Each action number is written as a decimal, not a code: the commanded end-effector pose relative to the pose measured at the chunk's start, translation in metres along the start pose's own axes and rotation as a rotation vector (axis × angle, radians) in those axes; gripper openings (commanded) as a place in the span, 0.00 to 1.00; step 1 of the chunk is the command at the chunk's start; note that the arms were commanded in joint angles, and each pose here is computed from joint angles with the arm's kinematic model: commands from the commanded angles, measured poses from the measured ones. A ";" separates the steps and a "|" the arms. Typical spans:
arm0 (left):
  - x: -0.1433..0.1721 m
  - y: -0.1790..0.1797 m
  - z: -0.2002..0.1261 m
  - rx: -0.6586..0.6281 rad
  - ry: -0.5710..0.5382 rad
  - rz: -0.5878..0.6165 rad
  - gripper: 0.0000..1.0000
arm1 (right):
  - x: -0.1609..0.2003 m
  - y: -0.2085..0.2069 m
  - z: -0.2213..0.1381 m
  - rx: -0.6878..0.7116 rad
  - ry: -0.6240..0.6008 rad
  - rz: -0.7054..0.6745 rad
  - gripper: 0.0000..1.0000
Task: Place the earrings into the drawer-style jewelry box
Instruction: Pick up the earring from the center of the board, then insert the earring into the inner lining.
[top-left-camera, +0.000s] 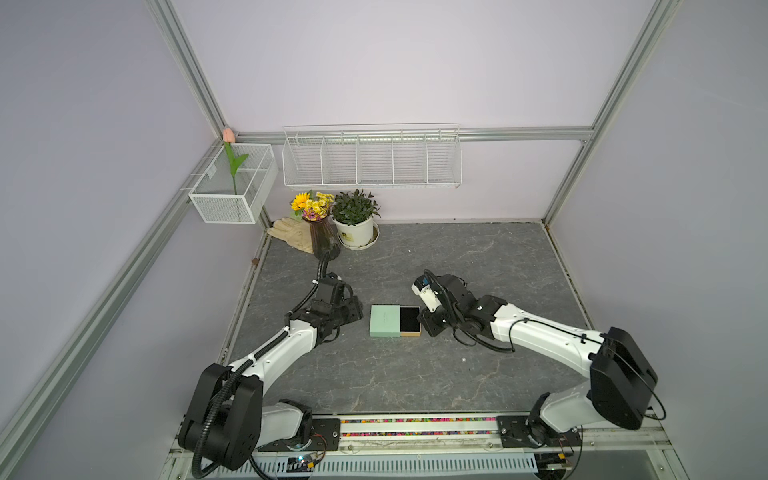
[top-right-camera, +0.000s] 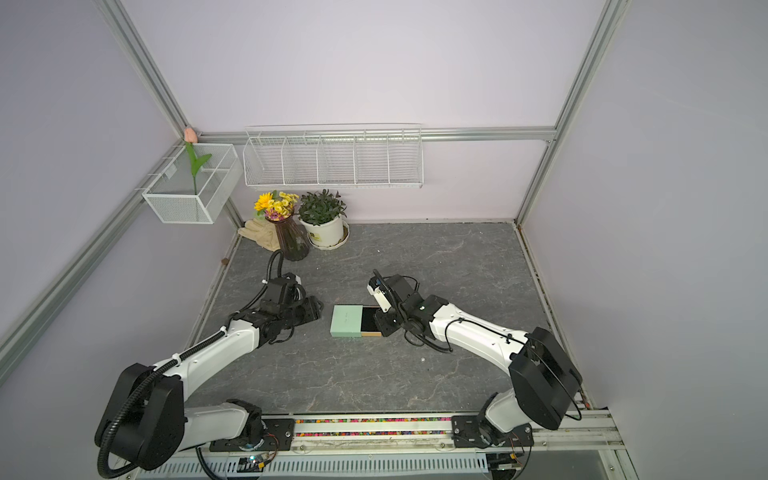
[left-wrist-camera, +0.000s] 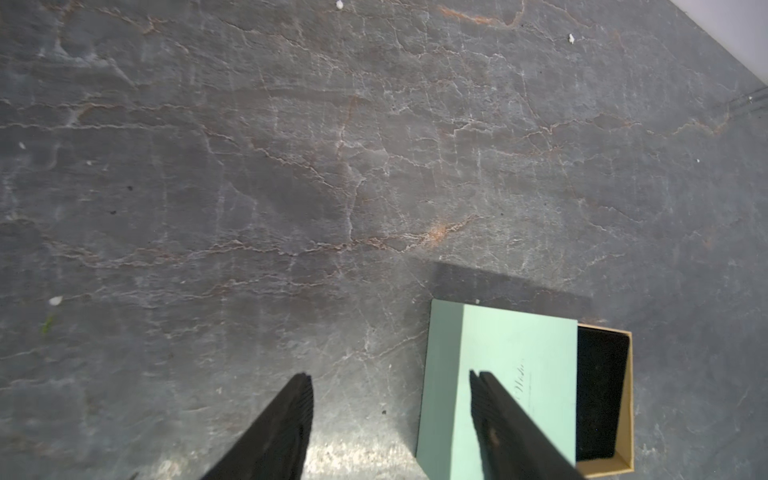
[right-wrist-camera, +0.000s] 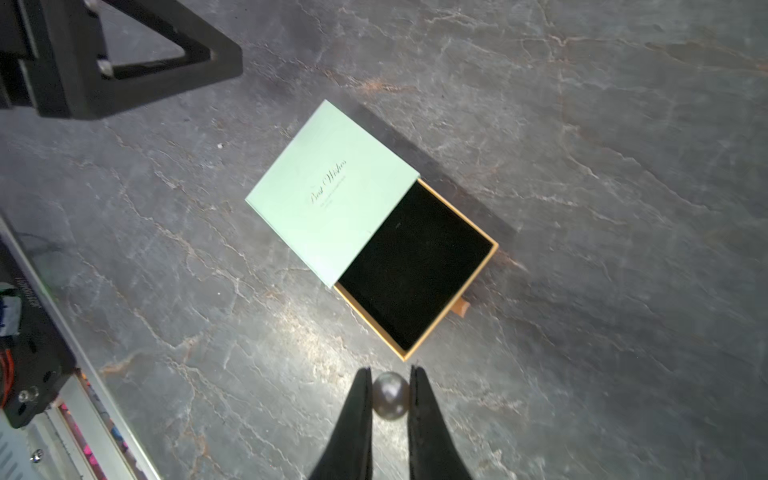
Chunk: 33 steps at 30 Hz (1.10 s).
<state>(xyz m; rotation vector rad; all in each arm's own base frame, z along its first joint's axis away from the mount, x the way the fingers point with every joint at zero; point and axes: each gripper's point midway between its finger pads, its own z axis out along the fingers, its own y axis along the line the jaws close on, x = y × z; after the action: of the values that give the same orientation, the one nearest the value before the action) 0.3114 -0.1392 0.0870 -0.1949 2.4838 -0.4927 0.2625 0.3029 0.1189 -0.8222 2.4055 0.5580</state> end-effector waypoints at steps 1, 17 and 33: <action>-0.007 -0.009 0.000 0.037 0.001 0.019 0.64 | -0.019 0.005 0.009 -0.088 -0.061 -0.013 0.07; 0.010 -0.016 0.007 0.114 0.047 0.035 0.64 | -0.024 -0.012 0.034 -0.097 -0.228 -0.037 0.07; 0.023 -0.011 0.019 0.104 0.103 0.043 0.64 | -0.017 -0.017 0.059 -0.098 -0.199 -0.096 0.07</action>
<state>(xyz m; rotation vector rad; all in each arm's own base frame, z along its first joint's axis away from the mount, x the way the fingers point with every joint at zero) 0.3050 -0.1612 0.0706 -0.1015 2.5390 -0.6270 0.3052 0.3233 0.0789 -0.8144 2.2051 0.6913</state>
